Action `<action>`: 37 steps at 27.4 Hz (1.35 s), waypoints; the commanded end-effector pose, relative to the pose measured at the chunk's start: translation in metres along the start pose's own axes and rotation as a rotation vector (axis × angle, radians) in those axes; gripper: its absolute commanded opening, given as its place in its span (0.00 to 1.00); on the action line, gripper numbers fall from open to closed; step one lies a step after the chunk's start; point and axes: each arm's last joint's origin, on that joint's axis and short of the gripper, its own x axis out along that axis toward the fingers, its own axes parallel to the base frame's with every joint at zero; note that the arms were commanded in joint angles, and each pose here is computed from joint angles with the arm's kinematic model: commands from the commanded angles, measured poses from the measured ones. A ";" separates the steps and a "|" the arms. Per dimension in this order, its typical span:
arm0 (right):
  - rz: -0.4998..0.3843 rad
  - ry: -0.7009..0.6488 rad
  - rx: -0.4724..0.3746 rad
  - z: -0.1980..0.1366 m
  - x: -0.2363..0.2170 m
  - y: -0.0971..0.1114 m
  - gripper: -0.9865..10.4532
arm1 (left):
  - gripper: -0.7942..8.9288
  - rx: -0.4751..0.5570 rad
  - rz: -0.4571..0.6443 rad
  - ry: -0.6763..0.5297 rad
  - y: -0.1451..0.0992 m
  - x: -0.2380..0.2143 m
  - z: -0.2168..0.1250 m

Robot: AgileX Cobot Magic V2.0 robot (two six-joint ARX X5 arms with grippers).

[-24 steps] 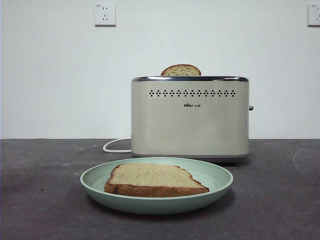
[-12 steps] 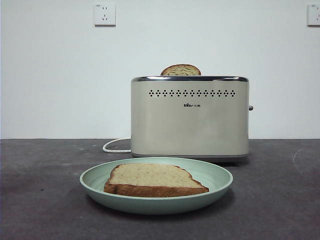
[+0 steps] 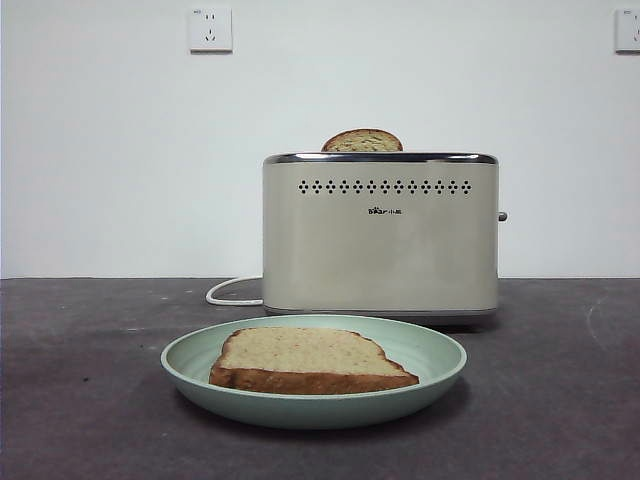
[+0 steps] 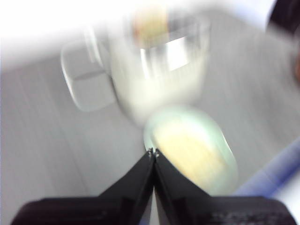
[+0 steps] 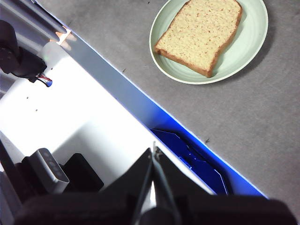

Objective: Take the bread from the toaster,put the bread on the plate,put the plate on the table

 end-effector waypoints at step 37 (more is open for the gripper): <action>-0.001 -0.002 0.004 0.000 0.000 0.000 0.09 | 0.08 -0.161 0.555 -0.255 0.046 0.129 -0.233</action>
